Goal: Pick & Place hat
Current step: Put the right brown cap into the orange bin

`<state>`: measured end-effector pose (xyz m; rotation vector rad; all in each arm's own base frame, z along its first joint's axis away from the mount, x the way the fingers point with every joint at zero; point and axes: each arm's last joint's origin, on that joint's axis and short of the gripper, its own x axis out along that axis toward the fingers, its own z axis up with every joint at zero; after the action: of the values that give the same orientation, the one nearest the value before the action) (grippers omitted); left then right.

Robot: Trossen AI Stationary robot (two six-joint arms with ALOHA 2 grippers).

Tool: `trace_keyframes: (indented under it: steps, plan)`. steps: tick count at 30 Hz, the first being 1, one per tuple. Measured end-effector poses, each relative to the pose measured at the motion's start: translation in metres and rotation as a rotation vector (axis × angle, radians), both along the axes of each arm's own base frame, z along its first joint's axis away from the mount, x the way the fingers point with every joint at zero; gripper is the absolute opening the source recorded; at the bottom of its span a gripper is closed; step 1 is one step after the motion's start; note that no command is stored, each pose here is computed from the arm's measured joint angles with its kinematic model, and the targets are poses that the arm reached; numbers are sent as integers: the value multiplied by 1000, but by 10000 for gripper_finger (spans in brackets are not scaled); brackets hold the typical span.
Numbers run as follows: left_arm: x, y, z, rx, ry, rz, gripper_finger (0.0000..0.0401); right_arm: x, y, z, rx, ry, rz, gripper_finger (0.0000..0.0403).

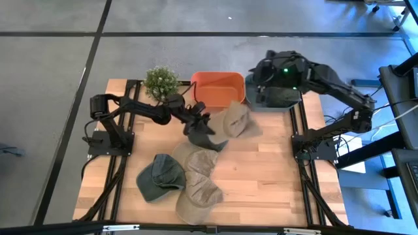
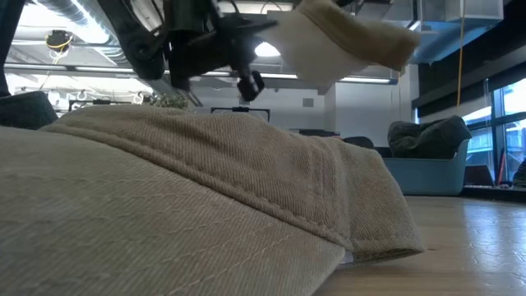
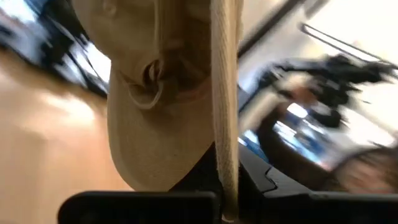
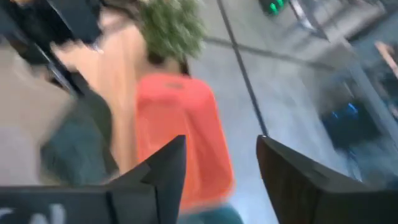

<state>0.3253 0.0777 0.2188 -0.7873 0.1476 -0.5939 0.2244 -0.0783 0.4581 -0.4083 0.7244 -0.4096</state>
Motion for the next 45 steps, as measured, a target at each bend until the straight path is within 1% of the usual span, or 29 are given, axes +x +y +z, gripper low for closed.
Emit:
trace_keyframes:
  steps: [2,4,6,9,11,12,14,18,20,25,27,29,30,32,35,37,38,39,41,43,45]
  plan:
    - [-3,4,0,-39,41,-93,10,-10,5,4,19,50,-19,210]
    - [-6,6,0,-59,75,-173,12,-19,12,3,74,129,3,214]
    - [-8,7,0,-51,84,-238,12,-24,20,-3,161,205,88,217]
    - [-11,5,-1,-19,80,-336,13,-20,33,-17,315,247,227,217]
    - [-11,4,-1,-17,89,-380,13,-12,45,-29,358,276,305,217]
    - [-12,4,-1,-18,93,-394,13,-6,50,-36,342,291,322,217]
    - [-12,3,-1,-20,103,-422,14,5,60,-52,259,309,334,218]
    - [-13,3,-1,-30,119,-441,14,17,81,-81,26,398,327,218]
    - [-13,3,-1,-31,119,-437,14,19,93,-92,-60,425,318,218]
    - [-12,2,-1,-33,114,-422,14,21,126,-117,-188,439,369,218]
    - [-12,2,-1,-34,111,-413,14,19,137,-125,-251,440,372,218]
    - [-12,2,-1,-33,108,-408,15,17,146,-131,-290,437,378,218]
    - [-11,2,0,-33,107,-404,15,16,150,-132,-292,435,383,218]
    - [-11,2,0,-36,106,-392,15,15,155,-132,-242,392,363,218]
    - [-10,-1,0,-38,105,-388,15,14,159,-133,-80,348,345,218]
    - [-9,-5,0,-37,105,-400,15,12,161,-133,-9,335,348,218]
    - [-9,-7,0,-37,105,-407,15,12,163,-133,-4,326,350,218]
    - [-8,-9,0,-37,106,-413,15,13,166,-134,-21,312,350,218]
    - [-8,-12,0,-36,106,-426,15,14,172,-138,-104,276,346,215]
    - [-7,-15,-1,-34,105,-437,15,13,177,-143,-166,272,362,209]
    - [-6,-18,0,-33,105,-446,15,13,182,-146,-157,257,371,203]
